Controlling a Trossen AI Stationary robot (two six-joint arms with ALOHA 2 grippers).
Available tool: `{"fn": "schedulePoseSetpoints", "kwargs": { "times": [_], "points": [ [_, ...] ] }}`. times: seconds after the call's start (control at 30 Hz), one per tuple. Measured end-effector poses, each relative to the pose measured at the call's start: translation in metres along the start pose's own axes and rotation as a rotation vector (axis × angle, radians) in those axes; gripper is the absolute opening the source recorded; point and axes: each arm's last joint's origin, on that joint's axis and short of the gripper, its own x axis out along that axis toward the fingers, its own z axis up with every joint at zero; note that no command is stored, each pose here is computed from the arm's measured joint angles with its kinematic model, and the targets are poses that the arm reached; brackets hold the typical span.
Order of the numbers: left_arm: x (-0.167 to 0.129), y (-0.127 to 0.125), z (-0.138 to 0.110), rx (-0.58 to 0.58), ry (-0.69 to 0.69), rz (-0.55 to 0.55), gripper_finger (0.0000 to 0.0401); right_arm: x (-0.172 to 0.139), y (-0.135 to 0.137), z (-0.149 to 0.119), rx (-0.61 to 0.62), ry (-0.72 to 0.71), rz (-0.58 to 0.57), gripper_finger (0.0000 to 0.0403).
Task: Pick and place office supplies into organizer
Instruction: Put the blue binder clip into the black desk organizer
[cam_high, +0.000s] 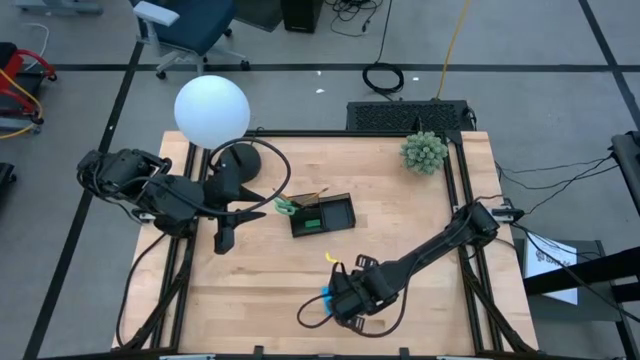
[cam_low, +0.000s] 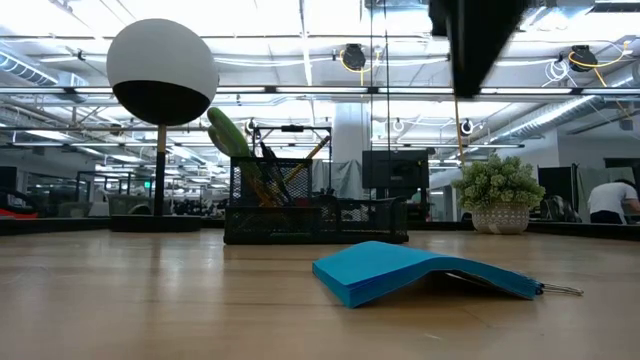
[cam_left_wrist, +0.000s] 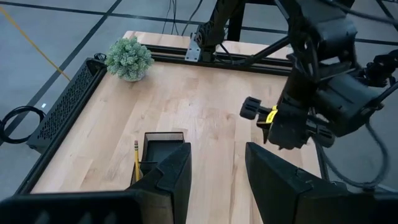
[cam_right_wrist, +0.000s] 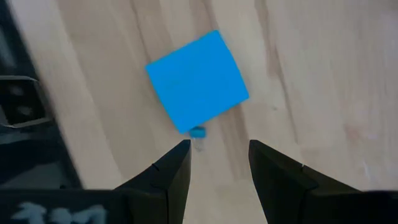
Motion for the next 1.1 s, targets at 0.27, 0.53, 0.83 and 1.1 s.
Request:
{"fn": "schedulePoseSetpoints", "kwargs": {
  "times": [0.27, 0.53, 0.83, 1.1],
  "points": [
    [0.000, 0.000, 0.000, 0.000, 0.000, 0.000, 0.0145, 0.030, -0.002, -0.014, 0.037, 0.079, 0.031, 0.0150],
    [0.000, 0.000, 0.000, 0.000, 0.000, 0.000, 0.0145, 0.052, 0.000, -0.016, 0.024, 0.061, 0.134, 0.0150],
    [0.000, 0.000, 0.000, 0.000, 0.000, 0.000, 0.0145, 0.061, -0.009, -0.014, 0.062, 0.093, 0.125, 0.0150],
    [0.000, 0.000, 0.000, 0.000, 0.000, 0.000, 0.0145, 0.087, -0.012, -0.009, 0.066, 0.169, 0.141, 0.0150]
  ]
}}
